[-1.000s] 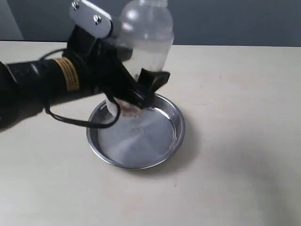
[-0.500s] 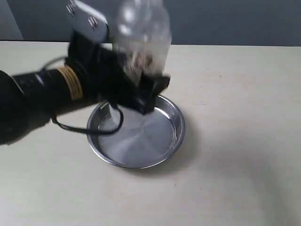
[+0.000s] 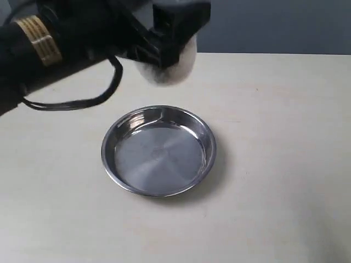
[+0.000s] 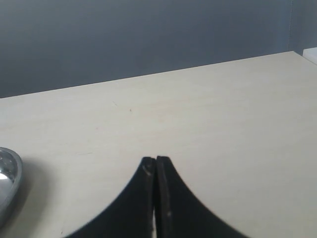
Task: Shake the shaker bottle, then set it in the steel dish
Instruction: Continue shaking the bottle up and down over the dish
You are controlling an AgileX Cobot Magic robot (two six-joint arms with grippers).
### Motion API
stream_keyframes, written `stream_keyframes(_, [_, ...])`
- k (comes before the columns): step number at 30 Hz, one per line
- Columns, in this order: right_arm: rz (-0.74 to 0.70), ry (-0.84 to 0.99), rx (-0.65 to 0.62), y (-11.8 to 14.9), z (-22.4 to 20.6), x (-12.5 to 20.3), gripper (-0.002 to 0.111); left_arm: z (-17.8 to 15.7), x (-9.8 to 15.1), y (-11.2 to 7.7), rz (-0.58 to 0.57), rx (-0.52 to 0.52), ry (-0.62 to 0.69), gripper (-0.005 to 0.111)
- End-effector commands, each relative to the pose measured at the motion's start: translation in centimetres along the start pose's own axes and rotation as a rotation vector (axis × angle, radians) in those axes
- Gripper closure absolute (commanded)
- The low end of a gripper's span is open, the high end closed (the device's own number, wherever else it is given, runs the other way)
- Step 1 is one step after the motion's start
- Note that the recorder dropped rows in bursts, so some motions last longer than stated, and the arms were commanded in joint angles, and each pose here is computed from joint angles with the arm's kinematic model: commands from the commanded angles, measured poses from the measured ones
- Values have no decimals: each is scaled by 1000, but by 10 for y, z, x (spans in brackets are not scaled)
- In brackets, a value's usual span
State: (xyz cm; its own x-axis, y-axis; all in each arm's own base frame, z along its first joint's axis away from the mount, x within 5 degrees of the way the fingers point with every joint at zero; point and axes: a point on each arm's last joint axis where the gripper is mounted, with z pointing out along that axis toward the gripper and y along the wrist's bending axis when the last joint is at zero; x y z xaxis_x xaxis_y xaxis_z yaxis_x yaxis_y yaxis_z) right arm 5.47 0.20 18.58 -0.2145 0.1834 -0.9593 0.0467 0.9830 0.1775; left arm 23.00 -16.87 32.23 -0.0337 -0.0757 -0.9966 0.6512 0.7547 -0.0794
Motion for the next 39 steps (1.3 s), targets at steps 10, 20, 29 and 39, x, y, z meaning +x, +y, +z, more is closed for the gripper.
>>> stream_keyframes(10, [-2, -11, 3, 0, 0, -1, 109, 10, 89, 13, -27, -47, 379, 106])
stream_keyframes(20, [-2, -11, 3, 0, 0, -1, 109, 2, 52, 8, -17, -10, 241, 106])
stream_keyframes(29, [-2, -11, 3, 0, 0, -1, 109, 0, 44, 10, -29, 20, 204, 106])
stream_keyframes(39, [-2, -11, 3, 0, 0, -1, 109, -5, -18, -3, 93, 95, -68, 106])
